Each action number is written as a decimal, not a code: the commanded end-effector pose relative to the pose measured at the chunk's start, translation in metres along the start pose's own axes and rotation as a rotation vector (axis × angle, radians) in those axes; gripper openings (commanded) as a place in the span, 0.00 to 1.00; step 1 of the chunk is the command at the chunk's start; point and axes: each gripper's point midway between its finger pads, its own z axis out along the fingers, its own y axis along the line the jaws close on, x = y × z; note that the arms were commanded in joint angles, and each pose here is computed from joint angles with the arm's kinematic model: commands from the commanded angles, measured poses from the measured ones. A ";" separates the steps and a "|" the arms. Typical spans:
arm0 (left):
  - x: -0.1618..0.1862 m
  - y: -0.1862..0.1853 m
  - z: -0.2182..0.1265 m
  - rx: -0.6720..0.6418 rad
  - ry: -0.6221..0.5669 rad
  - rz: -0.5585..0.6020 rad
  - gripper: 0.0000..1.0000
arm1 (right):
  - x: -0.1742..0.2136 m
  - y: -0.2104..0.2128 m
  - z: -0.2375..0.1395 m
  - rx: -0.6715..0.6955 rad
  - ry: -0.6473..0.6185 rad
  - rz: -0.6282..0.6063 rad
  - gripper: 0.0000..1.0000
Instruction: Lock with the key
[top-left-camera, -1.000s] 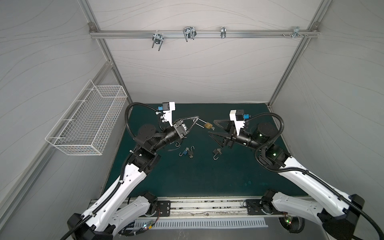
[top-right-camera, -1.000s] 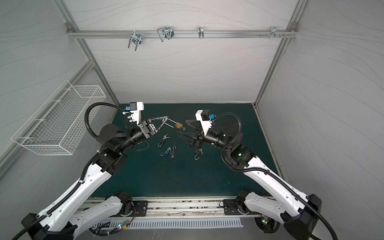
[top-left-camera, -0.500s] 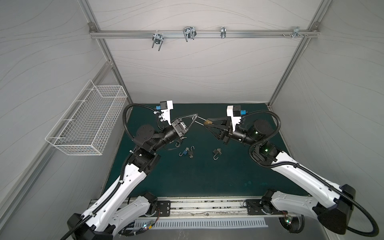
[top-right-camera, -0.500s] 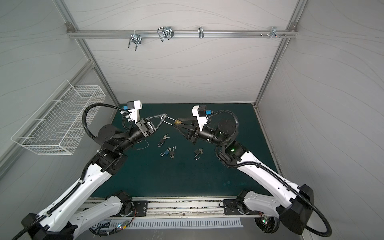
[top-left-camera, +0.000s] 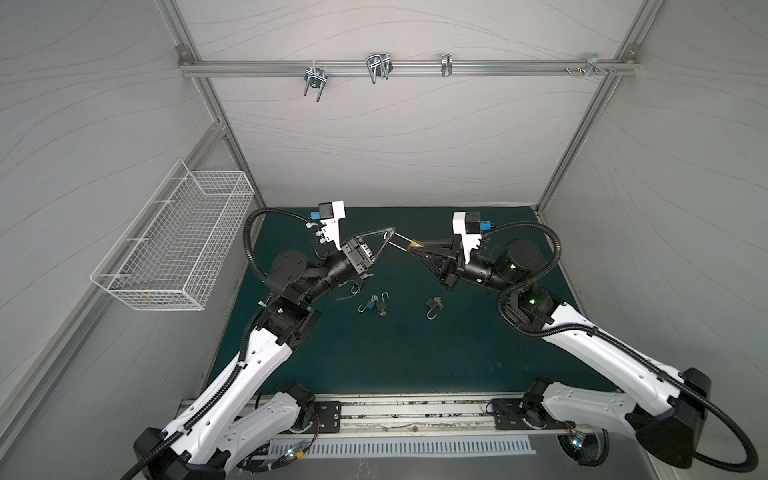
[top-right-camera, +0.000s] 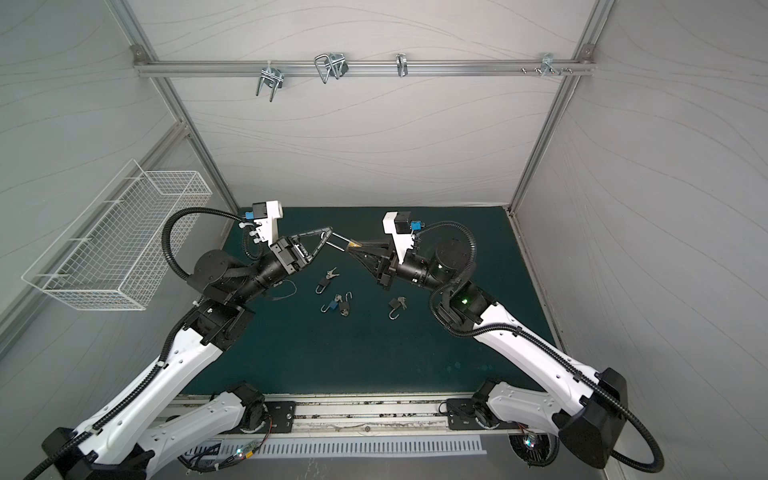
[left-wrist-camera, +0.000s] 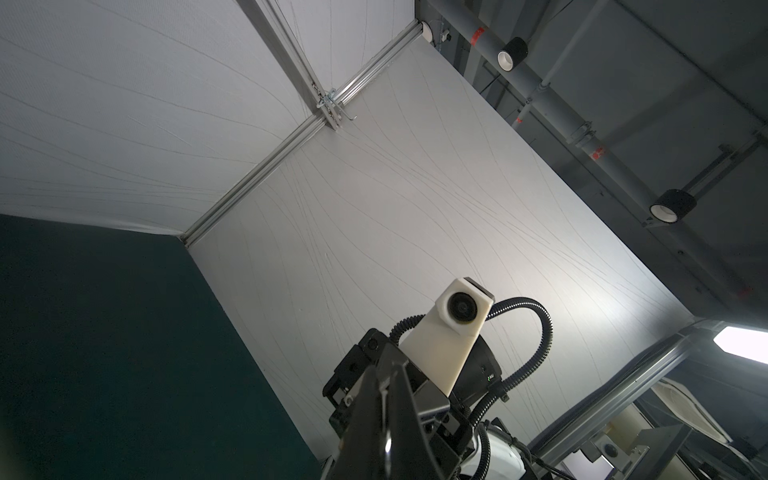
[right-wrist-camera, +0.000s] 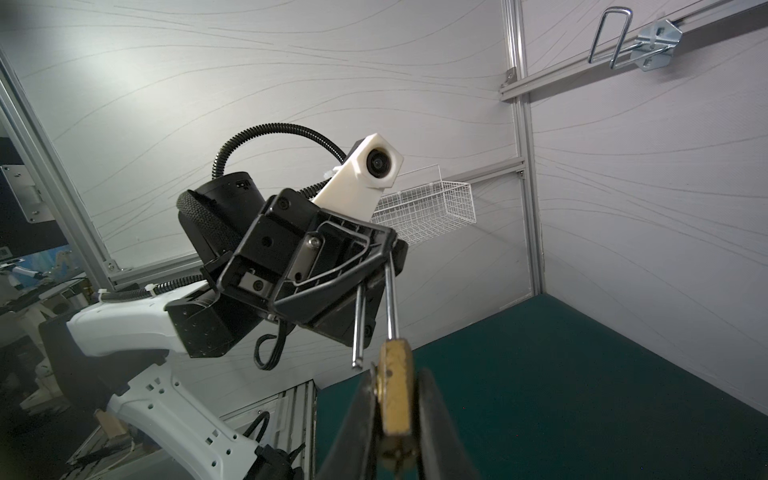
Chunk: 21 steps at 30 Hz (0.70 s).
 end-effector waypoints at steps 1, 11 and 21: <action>-0.014 -0.027 -0.005 0.072 -0.057 0.045 0.00 | -0.011 0.012 -0.003 -0.032 -0.025 -0.001 0.11; -0.004 -0.025 -0.005 0.023 0.026 0.114 0.00 | -0.017 0.019 -0.005 -0.045 0.013 0.095 0.00; -0.002 -0.036 -0.007 0.044 0.060 0.160 0.00 | -0.026 0.032 -0.007 -0.098 0.034 0.227 0.00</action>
